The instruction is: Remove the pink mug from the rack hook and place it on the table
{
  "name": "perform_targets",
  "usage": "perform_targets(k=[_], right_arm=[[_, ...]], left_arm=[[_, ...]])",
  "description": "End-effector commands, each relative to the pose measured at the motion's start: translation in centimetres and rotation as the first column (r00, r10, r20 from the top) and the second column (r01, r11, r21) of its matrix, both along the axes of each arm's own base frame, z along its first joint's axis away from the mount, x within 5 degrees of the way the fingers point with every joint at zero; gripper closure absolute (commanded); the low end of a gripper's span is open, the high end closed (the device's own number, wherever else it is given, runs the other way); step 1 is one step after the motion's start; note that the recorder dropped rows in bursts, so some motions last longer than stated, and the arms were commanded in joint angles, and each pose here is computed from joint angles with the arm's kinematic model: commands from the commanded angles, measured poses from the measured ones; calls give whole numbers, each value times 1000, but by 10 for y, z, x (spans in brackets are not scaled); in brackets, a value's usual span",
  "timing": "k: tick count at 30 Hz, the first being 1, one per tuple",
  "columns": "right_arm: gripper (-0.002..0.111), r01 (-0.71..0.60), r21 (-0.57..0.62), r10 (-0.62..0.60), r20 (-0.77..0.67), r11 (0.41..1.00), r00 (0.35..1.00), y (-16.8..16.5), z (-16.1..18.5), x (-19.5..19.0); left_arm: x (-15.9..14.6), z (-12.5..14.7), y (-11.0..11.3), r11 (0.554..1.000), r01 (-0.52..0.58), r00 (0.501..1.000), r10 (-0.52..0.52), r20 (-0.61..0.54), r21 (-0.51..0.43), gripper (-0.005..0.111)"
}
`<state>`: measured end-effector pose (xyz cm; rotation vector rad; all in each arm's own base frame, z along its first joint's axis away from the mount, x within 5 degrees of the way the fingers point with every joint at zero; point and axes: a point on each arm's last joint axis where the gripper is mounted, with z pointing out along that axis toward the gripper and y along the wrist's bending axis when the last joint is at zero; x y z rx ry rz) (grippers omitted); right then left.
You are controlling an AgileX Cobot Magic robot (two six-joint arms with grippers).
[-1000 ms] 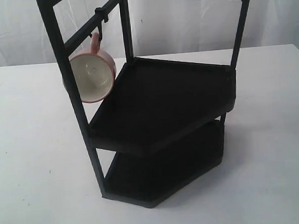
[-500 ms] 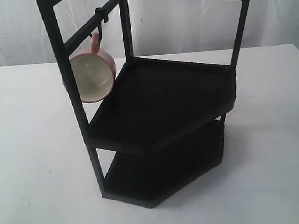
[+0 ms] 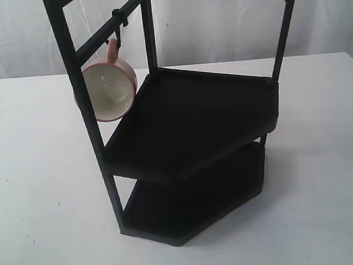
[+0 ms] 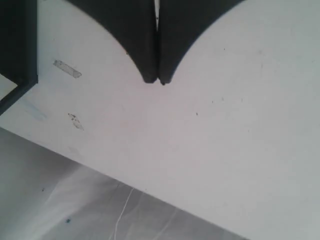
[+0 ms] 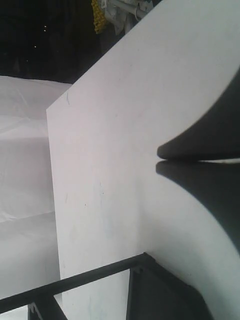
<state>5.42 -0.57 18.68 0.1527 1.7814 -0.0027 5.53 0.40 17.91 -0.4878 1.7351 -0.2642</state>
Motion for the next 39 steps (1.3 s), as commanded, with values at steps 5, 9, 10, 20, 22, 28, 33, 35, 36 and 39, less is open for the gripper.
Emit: perform_targets(k=[5, 9, 10, 20, 22, 28, 33, 35, 36, 39], right_arm=[[108, 11, -1, -11, 8, 1000, 1000, -1, 0, 0], [108, 11, -1, -11, 8, 1000, 1000, -1, 0, 0], [108, 11, -1, -11, 8, 1000, 1000, -1, 0, 0], [108, 11, -1, -11, 8, 1000, 1000, -1, 0, 0], [108, 11, -1, -11, 8, 1000, 1000, -1, 0, 0], [108, 11, -1, -11, 8, 1000, 1000, -1, 0, 0], [108, 11, -1, -11, 8, 1000, 1000, -1, 0, 0], [108, 11, -1, -11, 8, 1000, 1000, -1, 0, 0], [108, 11, -1, -11, 8, 1000, 1000, -1, 0, 0], [108, 13, 5, -13, 9, 1000, 1000, -1, 0, 0]], left_arm=[[0, -1, -10, 929, 28, 1000, -25, 15, -369, 107], [2, 9, -5, 981, 34, 992, -10, 126, -189, 107], [2, 9, -5, 985, 36, 992, -14, 125, -171, 107], [23, 59, 3, 997, -15, 988, 26, 152, -70, 107], [29, 76, 4, 999, -17, 986, 22, 165, -33, 107], [55, 100, 7, 999, 2, 998, -5, 65, 42, 107], [71, 80, 6, 994, 57, 990, -45, -132, 90, 107], [77, 74, 4, 984, 106, 980, -80, -185, 140, 107], [79, 72, 2, 976, 135, 975, -100, -201, 169, 107], [87, 66, -7, 933, 246, 951, -181, -250, 261, 107]])
